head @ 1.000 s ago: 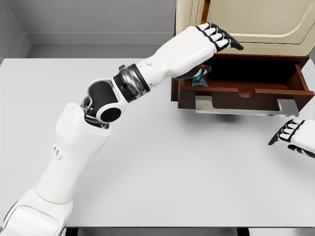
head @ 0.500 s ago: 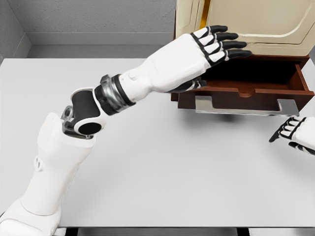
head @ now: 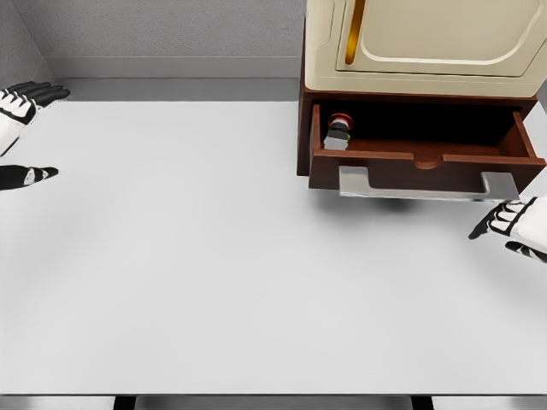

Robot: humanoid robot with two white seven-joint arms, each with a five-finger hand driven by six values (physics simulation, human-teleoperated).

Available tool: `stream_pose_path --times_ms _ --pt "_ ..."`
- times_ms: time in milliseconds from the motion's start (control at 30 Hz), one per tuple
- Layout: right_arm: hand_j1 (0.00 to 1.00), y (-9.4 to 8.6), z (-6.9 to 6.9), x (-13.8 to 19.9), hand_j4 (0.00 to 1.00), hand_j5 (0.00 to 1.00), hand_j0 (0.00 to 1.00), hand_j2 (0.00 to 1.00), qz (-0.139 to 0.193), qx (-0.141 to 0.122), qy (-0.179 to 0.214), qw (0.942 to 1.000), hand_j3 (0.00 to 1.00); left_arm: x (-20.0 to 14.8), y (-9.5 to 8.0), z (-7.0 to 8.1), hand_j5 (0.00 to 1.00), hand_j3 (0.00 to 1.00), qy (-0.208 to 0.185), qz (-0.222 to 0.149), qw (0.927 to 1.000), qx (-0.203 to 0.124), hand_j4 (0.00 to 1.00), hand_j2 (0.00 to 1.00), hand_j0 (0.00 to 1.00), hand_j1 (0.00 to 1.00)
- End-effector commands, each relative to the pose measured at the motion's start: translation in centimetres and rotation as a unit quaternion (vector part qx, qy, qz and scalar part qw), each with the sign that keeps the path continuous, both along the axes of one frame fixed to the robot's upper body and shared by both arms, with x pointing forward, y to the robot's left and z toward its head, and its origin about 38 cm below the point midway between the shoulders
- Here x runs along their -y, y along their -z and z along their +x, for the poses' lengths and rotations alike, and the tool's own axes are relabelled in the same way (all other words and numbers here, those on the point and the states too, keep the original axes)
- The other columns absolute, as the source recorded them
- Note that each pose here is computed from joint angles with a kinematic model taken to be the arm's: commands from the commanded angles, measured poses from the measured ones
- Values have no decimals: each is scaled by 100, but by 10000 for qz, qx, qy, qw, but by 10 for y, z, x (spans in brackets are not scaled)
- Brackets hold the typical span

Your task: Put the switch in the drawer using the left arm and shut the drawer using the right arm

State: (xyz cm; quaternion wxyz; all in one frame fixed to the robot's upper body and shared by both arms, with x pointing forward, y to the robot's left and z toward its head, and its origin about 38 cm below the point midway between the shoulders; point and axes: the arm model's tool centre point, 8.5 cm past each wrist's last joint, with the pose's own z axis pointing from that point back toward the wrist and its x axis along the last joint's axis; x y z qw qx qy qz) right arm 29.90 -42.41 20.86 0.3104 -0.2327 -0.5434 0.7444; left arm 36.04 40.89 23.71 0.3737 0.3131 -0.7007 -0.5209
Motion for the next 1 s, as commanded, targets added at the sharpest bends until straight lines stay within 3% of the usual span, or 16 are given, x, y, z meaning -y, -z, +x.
stream_pose_path --times_ms 0,100,267,533,700,800,967 --pt "67 -1 0 0 67 67 67 67 24 2 5 10000 67 -16 9 2 100 100 -202 -64 9996 -179 100 100 100 100" --pt "67 -1 0 0 67 67 67 67 54 -9 5 10000 67 -11 18 2 100 100 -94 -22 9990 -431 100 100 100 100" --pt "67 -2 0 -1 67 67 67 67 80 16 6 10000 67 40 13 -7 100 100 420 -284 9986 -169 100 100 100 100" --pt "68 -9 5 -3 68 68 68 68 123 141 -15 9998 68 40 15 -9 100 100 414 -296 9985 -184 100 100 100 100" --pt "69 -6 2 -3 69 69 69 69 96 65 -27 9999 69 40 14 -9 100 100 408 -297 9986 -180 100 100 100 100" --pt "68 -13 2 -7 68 68 68 68 -23 59 -177 9998 68 40 15 -9 100 100 409 -304 9985 -180 100 100 100 100" --pt "68 -11 2 7 68 68 68 68 -209 -80 -35 9997 68 40 15 -9 100 100 405 -307 9985 -186 100 100 100 100"
